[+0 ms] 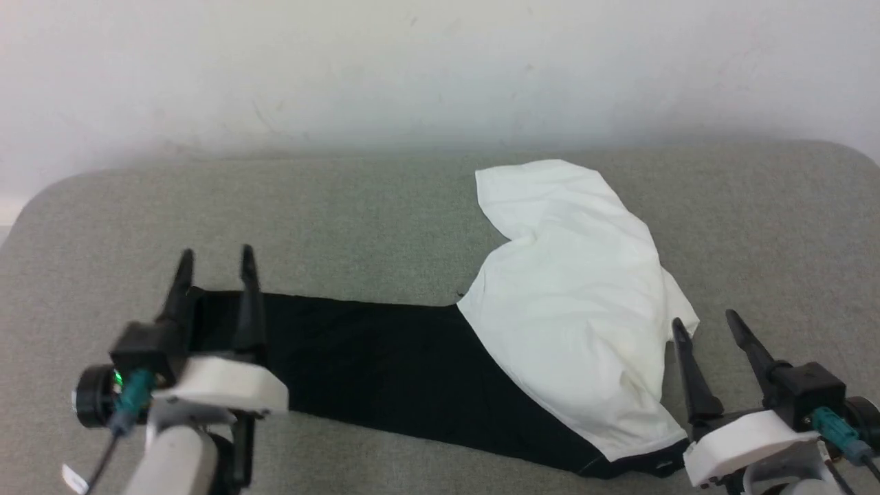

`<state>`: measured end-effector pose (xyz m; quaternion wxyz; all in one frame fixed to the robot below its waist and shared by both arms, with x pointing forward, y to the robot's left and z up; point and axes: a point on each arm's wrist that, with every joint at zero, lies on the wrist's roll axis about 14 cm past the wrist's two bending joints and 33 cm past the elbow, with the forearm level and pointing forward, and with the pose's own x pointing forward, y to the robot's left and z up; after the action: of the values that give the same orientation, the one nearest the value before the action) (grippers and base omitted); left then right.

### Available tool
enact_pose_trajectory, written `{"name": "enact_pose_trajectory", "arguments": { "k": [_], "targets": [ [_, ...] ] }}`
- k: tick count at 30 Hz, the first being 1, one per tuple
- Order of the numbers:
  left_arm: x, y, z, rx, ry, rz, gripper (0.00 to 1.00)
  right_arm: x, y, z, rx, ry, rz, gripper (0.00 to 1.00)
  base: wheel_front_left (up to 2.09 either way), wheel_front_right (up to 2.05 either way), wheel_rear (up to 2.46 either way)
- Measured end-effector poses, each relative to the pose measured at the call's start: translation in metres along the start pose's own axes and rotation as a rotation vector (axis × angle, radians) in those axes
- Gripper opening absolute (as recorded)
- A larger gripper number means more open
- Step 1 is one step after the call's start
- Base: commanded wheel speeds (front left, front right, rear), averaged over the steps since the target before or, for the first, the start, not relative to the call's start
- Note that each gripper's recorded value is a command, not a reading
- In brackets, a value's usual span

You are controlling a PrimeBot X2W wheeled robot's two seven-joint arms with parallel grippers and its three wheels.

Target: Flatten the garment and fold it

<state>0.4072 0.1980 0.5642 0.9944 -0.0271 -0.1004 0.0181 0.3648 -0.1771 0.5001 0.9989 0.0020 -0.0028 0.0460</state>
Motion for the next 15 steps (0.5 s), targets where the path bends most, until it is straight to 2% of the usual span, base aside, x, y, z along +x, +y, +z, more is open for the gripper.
{"name": "enact_pose_trajectory", "arguments": {
  "k": [5, 8, 15],
  "targets": [
    [-0.032, -0.014, 0.007, 0.026, -0.029, -0.020, 1.00, 0.000, -0.001, 0.002, -0.011, 0.040, 0.017, 1.00, 0.00, 0.00, 0.00],
    [-0.051, -0.022, -0.004, 0.022, 0.007, -0.030, 1.00, 0.004, 0.000, -0.002, 0.002, 0.090, 0.032, 1.00, 0.00, 0.00, 0.00],
    [-0.064, -0.028, -0.017, 0.019, 0.048, -0.047, 1.00, 0.016, -0.017, -0.043, 0.006, 0.391, 0.021, 1.00, 0.00, 0.00, 0.00]
  ]
}}
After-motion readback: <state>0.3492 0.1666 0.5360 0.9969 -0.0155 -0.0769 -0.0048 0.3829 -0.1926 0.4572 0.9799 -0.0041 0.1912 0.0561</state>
